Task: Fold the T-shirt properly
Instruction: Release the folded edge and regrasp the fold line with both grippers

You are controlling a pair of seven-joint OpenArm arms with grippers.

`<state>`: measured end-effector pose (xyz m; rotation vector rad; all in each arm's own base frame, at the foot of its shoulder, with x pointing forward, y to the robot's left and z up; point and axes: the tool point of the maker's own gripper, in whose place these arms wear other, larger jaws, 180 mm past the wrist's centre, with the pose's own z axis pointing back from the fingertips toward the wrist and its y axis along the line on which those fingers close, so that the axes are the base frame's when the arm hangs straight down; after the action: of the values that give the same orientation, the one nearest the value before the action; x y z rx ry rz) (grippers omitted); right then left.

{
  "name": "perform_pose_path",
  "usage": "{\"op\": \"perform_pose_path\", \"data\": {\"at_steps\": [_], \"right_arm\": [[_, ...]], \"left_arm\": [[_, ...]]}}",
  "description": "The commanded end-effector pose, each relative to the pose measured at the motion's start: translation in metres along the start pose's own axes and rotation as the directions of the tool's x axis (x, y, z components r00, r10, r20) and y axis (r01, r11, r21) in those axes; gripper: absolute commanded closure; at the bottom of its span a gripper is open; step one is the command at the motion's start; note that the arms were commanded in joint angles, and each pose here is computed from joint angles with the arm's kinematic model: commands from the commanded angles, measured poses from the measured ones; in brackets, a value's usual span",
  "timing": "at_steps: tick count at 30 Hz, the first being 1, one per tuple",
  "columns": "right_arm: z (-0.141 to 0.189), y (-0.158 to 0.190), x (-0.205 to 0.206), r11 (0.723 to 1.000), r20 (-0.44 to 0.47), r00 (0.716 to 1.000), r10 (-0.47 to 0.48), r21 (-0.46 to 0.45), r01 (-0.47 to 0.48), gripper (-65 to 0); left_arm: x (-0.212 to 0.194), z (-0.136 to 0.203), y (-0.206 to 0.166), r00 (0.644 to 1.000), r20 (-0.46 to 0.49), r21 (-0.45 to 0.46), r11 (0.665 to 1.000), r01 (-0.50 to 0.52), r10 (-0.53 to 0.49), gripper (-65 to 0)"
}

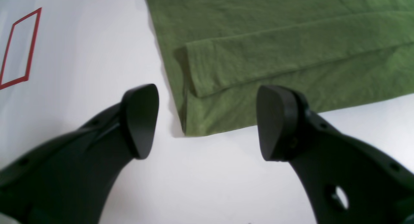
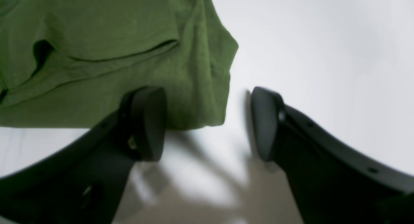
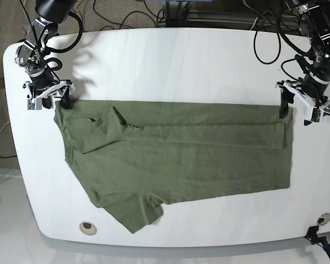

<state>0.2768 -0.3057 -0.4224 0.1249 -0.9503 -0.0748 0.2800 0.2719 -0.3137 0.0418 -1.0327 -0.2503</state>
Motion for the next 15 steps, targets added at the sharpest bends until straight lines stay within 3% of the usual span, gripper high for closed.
{"op": "perform_pose_path", "data": {"at_steps": [1, 3, 10, 15], "right_arm": [[0.001, -0.004, 0.011, 1.0, 0.018, 1.0, 0.02, -0.006, -0.02, -39.4], [0.001, -0.004, 0.011, 1.0, 0.017, 1.0, 0.019, -0.005, -0.019, -34.8], [-0.005, 0.011, 0.005, 0.998, -0.007, 0.999, 0.041, 0.037, -0.041, -2.0], [-0.005, 0.012, 0.004, 0.999, -0.008, 0.999, 0.04, 0.038, -0.04, 0.0]], "left_arm": [[0.014, 0.006, 0.014, 0.999, 0.05, 0.032, 0.999, 0.004, -0.006, -44.1], [0.008, 0.004, 0.016, 0.999, 0.038, 0.034, 0.999, -0.01, 0.009, -44.1], [-0.012, -0.002, 0.018, 0.998, -0.006, 0.028, 0.998, -0.056, 0.056, -44.1], [-0.004, -0.008, 0.022, 0.998, 0.016, 0.033, 0.997, -0.064, 0.063, -44.1]]}}
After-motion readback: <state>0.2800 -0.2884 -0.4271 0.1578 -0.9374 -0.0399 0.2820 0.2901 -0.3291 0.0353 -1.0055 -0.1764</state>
